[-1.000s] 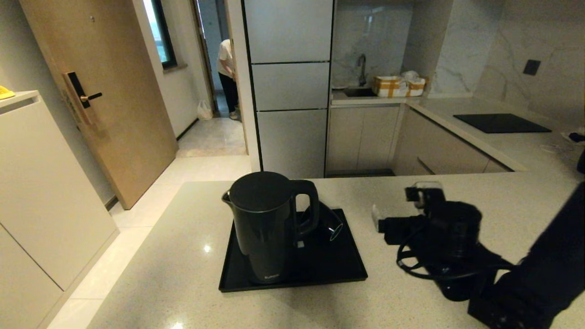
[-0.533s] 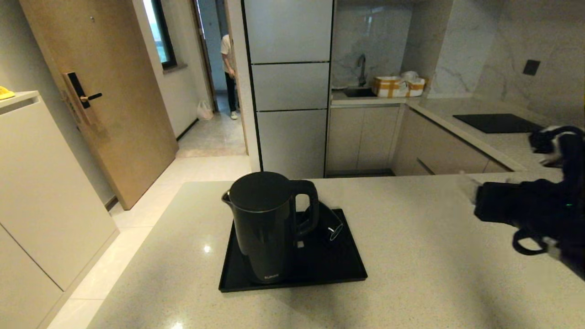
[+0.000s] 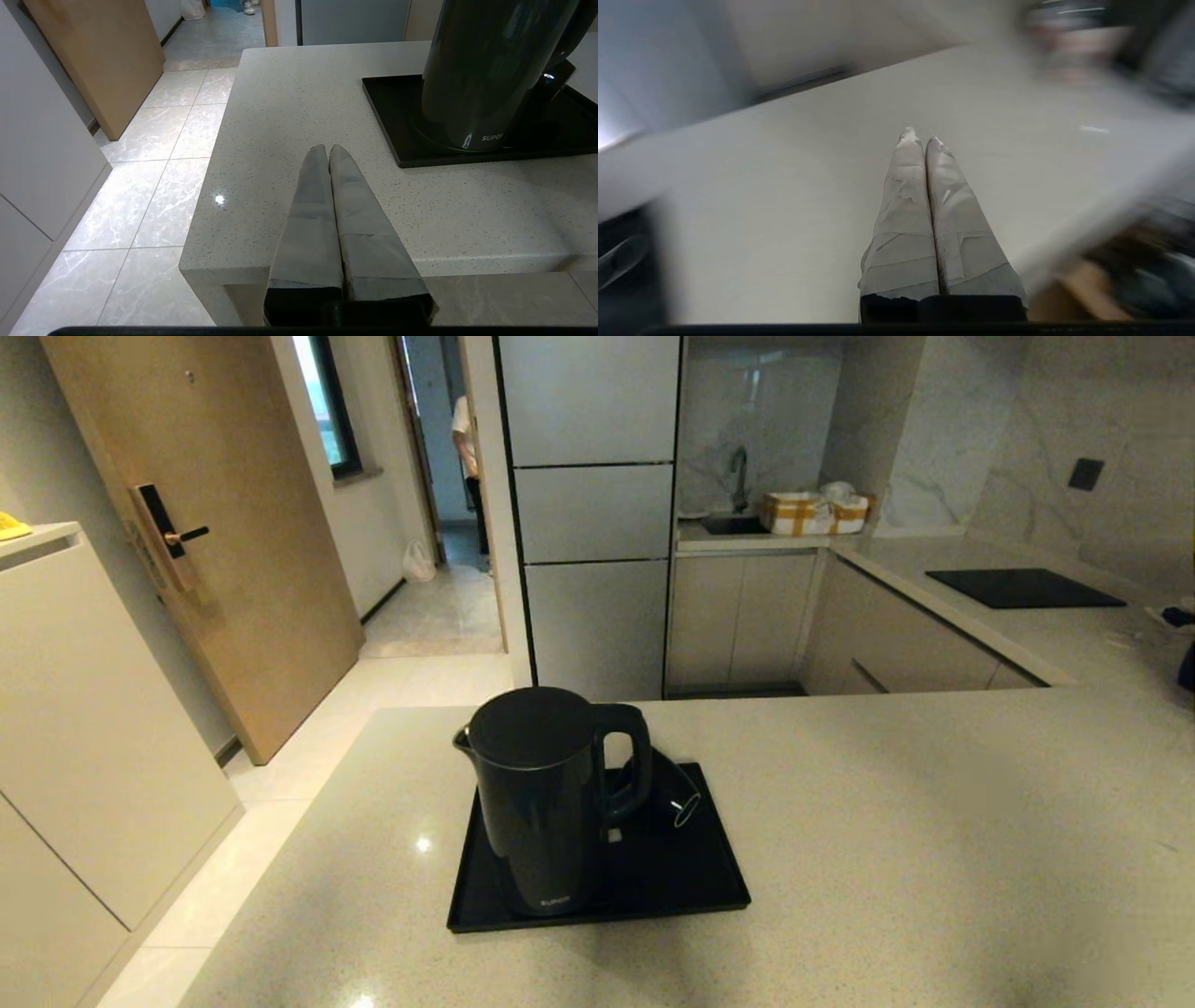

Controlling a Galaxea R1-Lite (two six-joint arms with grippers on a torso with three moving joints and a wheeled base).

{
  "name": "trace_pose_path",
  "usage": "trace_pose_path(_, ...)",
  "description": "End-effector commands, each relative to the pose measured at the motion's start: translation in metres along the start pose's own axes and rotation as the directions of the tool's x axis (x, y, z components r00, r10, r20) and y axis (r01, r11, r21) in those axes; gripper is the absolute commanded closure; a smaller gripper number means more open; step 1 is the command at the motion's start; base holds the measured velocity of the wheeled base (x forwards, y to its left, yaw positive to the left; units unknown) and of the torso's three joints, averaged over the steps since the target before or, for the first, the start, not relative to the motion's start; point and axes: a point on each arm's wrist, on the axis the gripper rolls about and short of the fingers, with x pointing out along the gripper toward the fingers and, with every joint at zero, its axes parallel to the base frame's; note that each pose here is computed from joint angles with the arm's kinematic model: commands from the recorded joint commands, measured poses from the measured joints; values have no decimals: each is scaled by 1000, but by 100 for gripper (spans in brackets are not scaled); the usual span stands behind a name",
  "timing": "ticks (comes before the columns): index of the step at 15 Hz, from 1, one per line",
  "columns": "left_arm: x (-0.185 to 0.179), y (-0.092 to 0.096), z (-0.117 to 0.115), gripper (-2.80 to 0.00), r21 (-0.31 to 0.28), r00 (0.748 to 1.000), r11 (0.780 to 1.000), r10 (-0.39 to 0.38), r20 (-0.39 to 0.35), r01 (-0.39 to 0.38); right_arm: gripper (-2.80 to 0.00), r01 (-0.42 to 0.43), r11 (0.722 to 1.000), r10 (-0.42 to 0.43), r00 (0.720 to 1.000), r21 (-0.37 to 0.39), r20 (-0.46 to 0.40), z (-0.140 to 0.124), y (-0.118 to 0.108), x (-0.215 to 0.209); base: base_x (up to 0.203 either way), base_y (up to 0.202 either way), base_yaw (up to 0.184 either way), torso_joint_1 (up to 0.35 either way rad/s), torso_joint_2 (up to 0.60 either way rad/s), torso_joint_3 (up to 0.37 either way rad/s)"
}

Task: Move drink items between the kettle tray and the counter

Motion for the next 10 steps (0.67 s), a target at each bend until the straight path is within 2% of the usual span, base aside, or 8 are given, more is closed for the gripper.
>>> trace_pose_path(1, 0, 0, 0, 0, 0, 1000, 1000, 0, 0, 0, 0, 148, 987, -155, 982, 65, 111, -1, -51, -46, 0, 0, 0, 0, 0, 0)
trace_pose_path(4, 0, 0, 0, 0, 0, 1000, 1000, 0, 0, 0, 0, 237, 970, -241, 941, 46, 237, -29, -92, -106, 0, 0, 0, 0, 0, 0)
trace_pose_path(6, 0, 0, 0, 0, 0, 1000, 1000, 0, 0, 0, 0, 249, 969, -241, 932, 5, 271, -58, -106, -134, 0, 0, 0, 0, 0, 0)
trace_pose_path(8, 0, 0, 0, 0, 0, 1000, 1000, 0, 0, 0, 0, 135, 990, -119, 949, -34, 291, -91, -109, -145, 0, 0, 0, 0, 0, 0)
trace_pose_path(10, 0, 0, 0, 0, 0, 1000, 1000, 0, 0, 0, 0, -12, 1000, 15, 978, -19, 208, -115, -93, -125, 0, 0, 0, 0, 0, 0)
